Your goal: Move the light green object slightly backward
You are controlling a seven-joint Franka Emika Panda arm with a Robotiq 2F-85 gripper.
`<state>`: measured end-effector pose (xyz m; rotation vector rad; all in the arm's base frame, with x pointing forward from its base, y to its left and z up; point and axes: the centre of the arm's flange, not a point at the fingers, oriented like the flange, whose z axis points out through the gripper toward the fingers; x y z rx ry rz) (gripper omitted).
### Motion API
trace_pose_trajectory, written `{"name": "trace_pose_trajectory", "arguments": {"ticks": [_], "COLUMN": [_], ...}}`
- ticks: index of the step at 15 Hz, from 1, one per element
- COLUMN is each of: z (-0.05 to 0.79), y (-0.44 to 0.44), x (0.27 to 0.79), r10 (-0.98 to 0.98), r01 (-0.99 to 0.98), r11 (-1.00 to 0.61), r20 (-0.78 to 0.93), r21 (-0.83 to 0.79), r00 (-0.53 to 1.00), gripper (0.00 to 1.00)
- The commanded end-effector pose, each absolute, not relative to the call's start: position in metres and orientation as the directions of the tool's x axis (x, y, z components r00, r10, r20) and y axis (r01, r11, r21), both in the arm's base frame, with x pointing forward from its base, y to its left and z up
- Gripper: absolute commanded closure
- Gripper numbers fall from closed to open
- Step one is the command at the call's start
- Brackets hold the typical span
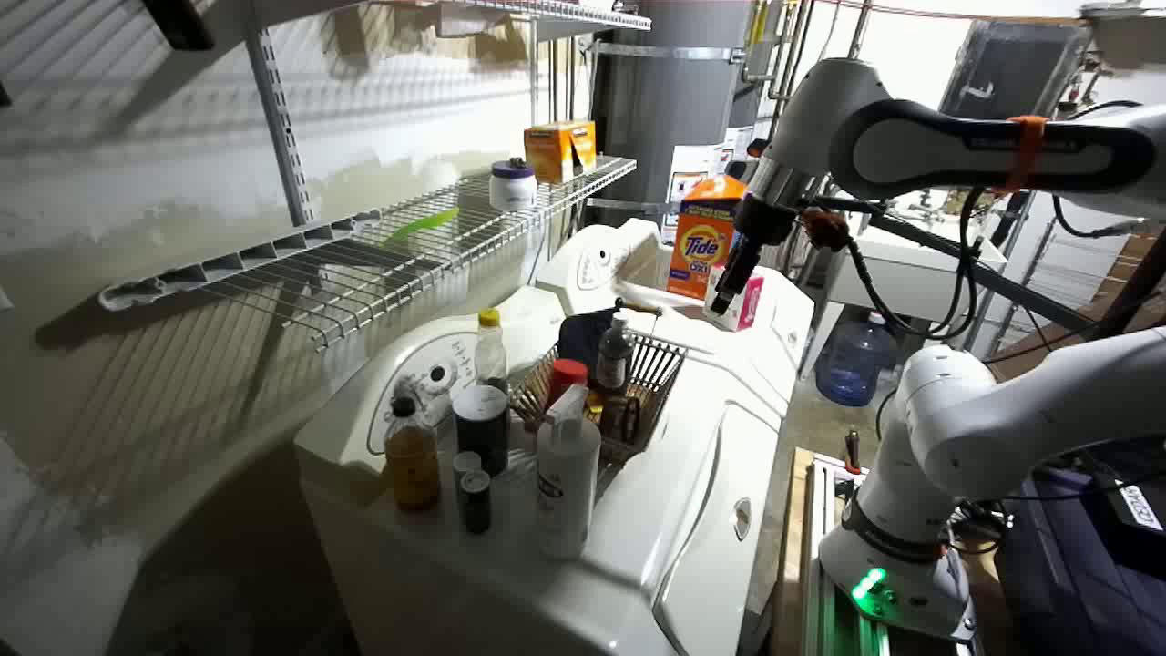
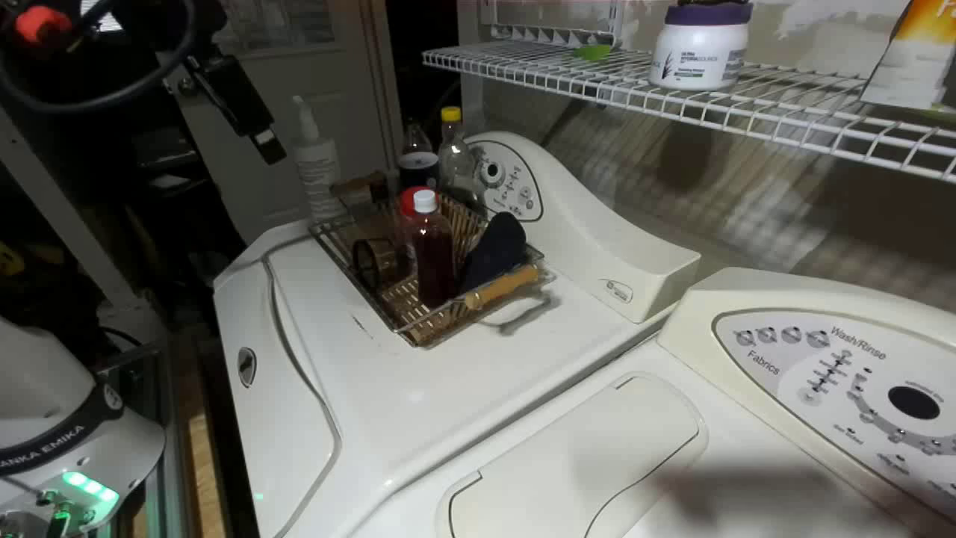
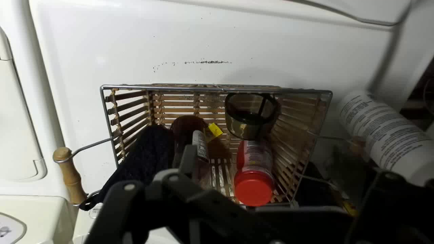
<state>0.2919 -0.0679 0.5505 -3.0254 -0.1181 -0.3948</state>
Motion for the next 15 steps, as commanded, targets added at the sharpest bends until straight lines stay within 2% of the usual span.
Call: {"name": "trace_pose_trajectory", "arguments": {"ticks": [1, 9, 15], "z": [0.551, 0.550, 0.600], "y": [-0.068, -0.068, -0.027], "x": [0.292, 0.292, 0.353], "r10": [0.065, 0.065, 0.331], "r01": [0.088, 0.088, 0.305], "r11": [-0.993, -0.993, -0.942], "r20": [0.259, 0.259, 0.221], "r21": [-0.077, -0.077, 0.143], "r00": [0.964, 0.964, 0.918], "gripper": [0.00, 0.00, 0.00]}}
